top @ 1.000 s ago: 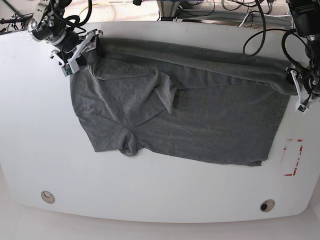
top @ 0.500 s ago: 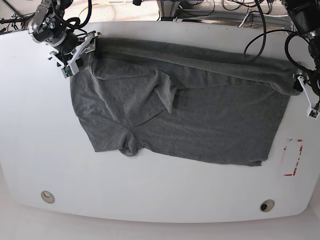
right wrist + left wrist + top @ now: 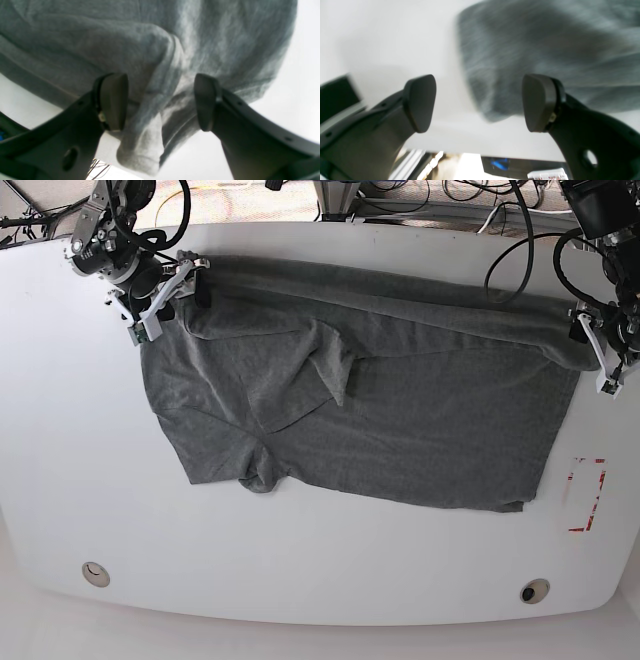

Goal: Fold the T-shirt properly
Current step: 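Open both grippers and release the grey T-shirt's edge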

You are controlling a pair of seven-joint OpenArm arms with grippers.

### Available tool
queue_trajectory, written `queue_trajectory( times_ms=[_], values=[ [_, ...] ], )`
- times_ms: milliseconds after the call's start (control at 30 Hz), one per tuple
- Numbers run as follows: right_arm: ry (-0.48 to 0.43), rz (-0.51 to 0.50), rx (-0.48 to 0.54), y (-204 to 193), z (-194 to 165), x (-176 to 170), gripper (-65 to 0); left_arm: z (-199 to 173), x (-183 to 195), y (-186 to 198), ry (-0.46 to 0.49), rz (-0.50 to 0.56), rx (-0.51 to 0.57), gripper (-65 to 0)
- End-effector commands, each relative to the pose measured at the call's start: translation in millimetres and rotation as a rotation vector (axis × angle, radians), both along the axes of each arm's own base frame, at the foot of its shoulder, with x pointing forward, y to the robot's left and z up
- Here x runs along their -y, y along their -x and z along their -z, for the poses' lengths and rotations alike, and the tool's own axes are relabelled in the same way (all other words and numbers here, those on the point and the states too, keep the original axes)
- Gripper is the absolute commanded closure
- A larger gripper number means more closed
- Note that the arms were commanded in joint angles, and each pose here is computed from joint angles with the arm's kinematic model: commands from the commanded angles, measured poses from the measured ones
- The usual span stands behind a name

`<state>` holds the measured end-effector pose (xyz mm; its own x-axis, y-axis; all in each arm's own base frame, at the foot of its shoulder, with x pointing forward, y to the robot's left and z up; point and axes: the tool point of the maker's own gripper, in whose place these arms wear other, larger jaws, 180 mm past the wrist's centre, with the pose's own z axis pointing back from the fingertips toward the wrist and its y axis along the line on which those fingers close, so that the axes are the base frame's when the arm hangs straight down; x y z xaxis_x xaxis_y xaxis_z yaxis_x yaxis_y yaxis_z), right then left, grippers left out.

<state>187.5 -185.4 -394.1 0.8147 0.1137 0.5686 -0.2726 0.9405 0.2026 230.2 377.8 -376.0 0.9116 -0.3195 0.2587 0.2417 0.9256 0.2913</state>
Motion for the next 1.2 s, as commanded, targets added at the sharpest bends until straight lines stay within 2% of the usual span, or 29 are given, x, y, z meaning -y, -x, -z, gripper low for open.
queue_trajectory(
  times_ms=[0, 167, 500, 700, 767, 1000, 1067, 1167],
  values=[
    [-0.008, -0.001, 0.045, -6.9, -9.5, -0.8, -33.9, -17.4, -11.4, -3.8, -0.051, 0.003, 0.026, -50.6],
    [-0.009, -0.001, 0.036, -3.7, -7.6, -0.7, -29.2, -15.1, -5.2, 4.0, -0.029, 0.021, 0.023, -50.6],
    [-0.013, 0.001, 0.033, -3.2, -6.6, -1.5, -28.2, 5.6, 4.9, 9.6, 0.031, 0.032, 0.006, -49.9],
    [-0.014, 0.002, 0.032, -3.5, -6.3, -1.8, -27.7, 31.0, 14.9, 10.9, 0.097, 0.043, -0.015, -39.4],
    [-0.011, 0.001, 0.032, -3.6, -6.5, -0.9, -25.4, 36.6, 16.5, 12.9, 0.109, 0.042, -0.027, -36.7],
    [-0.005, -0.001, 0.033, -3.0, -7.6, 0.4, -9.2, 44.4, 14.8, 17.3, 0.122, 0.033, -0.047, -24.7],
    [-0.005, -0.001, 0.032, -2.4, -7.3, 0.4, -5.7, 46.3, 14.4, 18.0, 0.128, 0.030, -0.045, -22.2],
    [-0.007, 0.000, 0.014, 4.3, -4.0, -0.2, -4.0, 50.7, 13.7, 21.7, 0.137, 0.023, -0.052, -21.8]
  ],
)
